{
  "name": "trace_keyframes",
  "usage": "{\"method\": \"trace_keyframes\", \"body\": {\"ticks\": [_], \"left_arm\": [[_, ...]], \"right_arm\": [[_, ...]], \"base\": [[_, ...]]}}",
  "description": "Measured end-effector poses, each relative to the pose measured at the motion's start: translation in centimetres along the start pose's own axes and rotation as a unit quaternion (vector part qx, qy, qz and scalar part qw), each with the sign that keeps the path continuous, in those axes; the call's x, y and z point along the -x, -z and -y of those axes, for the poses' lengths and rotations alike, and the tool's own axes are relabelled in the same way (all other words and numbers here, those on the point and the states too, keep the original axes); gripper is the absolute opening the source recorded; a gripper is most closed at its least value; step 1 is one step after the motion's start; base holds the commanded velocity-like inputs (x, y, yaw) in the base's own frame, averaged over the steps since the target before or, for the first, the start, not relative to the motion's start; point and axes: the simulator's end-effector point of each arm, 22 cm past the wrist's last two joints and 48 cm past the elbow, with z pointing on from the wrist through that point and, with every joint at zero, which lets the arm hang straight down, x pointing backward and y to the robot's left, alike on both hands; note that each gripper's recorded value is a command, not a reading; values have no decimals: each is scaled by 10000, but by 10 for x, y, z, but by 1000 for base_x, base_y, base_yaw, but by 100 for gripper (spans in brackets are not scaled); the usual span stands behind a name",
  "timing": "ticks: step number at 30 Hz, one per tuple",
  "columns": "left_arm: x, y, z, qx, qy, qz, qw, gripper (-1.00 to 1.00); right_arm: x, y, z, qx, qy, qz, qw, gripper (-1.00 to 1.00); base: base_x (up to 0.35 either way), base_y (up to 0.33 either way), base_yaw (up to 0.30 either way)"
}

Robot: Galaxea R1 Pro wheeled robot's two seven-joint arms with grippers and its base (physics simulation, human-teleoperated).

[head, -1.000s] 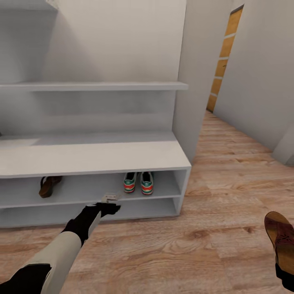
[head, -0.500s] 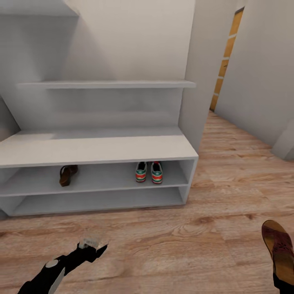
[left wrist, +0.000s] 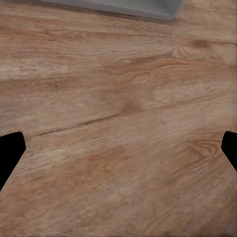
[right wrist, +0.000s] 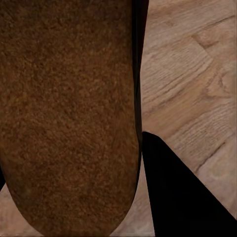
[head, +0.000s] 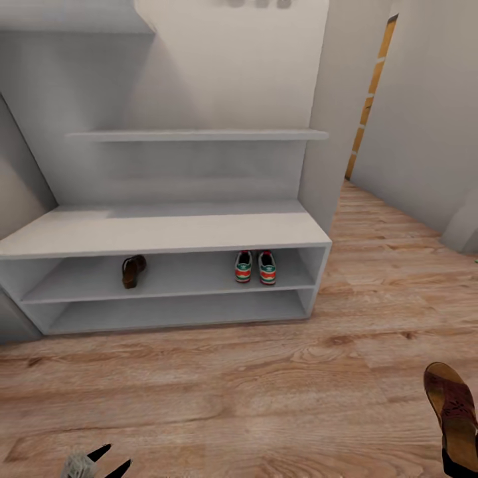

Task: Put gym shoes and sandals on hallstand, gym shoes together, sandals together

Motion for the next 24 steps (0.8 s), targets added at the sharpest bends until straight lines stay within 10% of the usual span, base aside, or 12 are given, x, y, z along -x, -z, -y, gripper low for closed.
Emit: {"method": "trace_keyframes", "body": {"ticks": [24], "left_arm": [[-5,2,1,35,59,3,10000,100]], "right_arm": [[-16,5,-22,93,-148,-93,9998,-100]], "base": [[-9,98,0]]}}
